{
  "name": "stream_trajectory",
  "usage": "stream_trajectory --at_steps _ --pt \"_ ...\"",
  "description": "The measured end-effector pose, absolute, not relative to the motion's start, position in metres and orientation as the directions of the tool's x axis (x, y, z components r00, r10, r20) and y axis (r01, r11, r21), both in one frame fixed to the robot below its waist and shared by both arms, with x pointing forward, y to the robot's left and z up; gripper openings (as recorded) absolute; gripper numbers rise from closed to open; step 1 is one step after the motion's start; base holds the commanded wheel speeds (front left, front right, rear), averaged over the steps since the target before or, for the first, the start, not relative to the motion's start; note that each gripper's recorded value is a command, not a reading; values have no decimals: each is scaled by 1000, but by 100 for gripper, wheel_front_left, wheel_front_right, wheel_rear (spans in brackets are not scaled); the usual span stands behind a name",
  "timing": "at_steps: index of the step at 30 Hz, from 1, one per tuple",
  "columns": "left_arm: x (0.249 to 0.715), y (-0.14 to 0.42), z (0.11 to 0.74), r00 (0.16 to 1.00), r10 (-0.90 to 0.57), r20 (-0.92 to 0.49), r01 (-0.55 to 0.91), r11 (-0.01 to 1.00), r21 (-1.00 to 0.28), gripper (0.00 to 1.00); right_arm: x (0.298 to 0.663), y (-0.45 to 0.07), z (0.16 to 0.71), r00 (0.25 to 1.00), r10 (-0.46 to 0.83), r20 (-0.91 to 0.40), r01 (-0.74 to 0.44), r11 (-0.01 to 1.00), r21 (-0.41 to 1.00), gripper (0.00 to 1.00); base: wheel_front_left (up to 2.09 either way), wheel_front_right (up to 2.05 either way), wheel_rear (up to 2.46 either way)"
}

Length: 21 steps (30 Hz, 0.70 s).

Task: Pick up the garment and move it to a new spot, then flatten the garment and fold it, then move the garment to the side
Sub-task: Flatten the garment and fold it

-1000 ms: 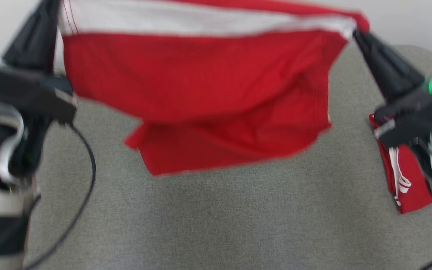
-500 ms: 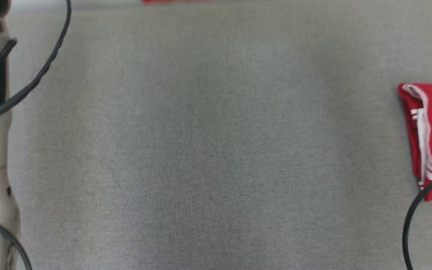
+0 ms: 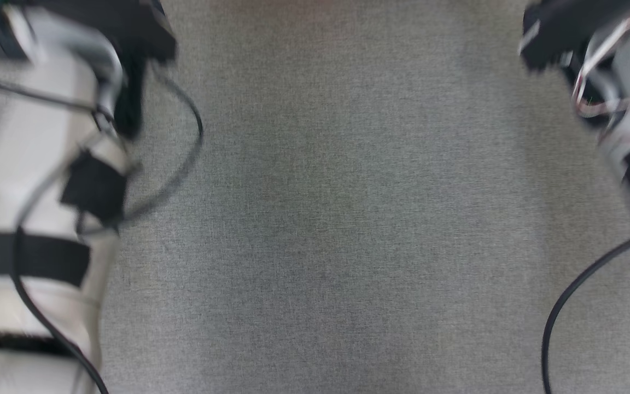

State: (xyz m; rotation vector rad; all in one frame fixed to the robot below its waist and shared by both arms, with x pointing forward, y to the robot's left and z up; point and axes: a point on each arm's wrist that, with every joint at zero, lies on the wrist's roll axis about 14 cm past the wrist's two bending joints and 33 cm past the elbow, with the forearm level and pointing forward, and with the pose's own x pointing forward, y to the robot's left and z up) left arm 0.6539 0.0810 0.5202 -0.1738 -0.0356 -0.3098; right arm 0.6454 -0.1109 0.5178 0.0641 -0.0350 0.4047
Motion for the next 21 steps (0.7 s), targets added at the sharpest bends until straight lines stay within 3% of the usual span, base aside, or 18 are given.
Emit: stream_trajectory --at_steps 4,11,21 --pt "629 86 469 960 -279 -27 265 935 -238 0 621 -109 462 918 392 -60 -380 912 155 0 0 0 0" --pt "583 88 450 968 -247 -36 225 926 -303 0 566 -108 428 901 413 -133 -368 890 270 0 0 0 0" --pt "497 86 427 954 -264 -139 204 917 -342 0 481 -116 407 859 458 -231 -409 883 229 0 0 0 0"
